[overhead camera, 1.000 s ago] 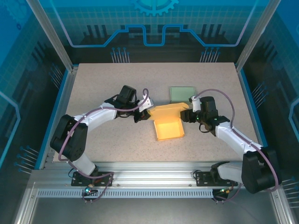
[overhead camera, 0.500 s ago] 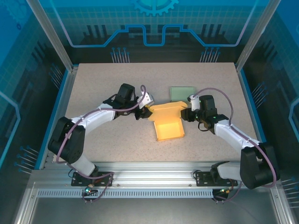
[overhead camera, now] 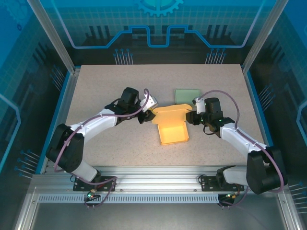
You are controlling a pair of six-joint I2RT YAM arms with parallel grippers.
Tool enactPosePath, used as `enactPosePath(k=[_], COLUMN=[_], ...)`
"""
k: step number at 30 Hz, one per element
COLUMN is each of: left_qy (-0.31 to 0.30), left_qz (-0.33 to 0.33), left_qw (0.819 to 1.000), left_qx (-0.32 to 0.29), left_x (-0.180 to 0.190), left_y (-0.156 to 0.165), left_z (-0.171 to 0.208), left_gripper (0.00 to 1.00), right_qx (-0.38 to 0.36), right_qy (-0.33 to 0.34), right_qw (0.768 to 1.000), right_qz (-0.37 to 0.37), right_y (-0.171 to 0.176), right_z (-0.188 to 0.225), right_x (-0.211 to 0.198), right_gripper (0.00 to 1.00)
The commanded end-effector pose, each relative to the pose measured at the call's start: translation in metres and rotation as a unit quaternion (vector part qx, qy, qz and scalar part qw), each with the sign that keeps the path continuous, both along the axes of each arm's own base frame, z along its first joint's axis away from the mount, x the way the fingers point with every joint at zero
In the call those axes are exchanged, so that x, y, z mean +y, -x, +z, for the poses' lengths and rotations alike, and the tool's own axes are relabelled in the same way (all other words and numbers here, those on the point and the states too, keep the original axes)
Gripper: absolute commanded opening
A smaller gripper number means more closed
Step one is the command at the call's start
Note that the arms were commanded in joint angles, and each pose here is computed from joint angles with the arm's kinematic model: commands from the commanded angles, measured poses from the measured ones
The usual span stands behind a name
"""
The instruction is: Fold the paper box
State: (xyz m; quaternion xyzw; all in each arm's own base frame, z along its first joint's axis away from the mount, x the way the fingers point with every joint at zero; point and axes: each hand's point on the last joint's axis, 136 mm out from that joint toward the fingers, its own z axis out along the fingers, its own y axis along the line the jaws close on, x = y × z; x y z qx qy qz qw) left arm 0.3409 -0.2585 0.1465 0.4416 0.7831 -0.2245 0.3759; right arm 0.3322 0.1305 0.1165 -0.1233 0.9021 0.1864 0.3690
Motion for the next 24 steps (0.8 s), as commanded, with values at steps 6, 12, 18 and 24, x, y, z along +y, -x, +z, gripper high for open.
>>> enactPosePath(k=[6,12,18,24], left_qy=[-0.003,-0.003,0.008,0.005], left_qz=[0.002,0.006,0.028,0.048], left_qw=[1.0,1.0,0.999,0.999], left_qx=[0.012,0.018,0.02,0.003], left_x=[-0.002,-0.007,-0.018,-0.026], left_y=[0.016,0.013,0.008,0.008], left_z=[-0.007,-0.011,-0.006,-0.004], left_gripper=[0.38,0.3,0.06,0.0], right_qx=[-0.024,-0.021,-0.019,-0.029], right_qy=[-0.009,-0.01,-0.008,-0.003], right_qw=[1.0,1.0,1.0,1.0], right_qz=[0.001,0.004,0.008,0.011], right_y=[-0.007,-0.007,-0.004,-0.002], right_z=[0.017,0.015,0.012,0.013], right_x=[0.003,0.006,0.013,0.022], right_gripper=[0.36,0.31,0.24,0.18])
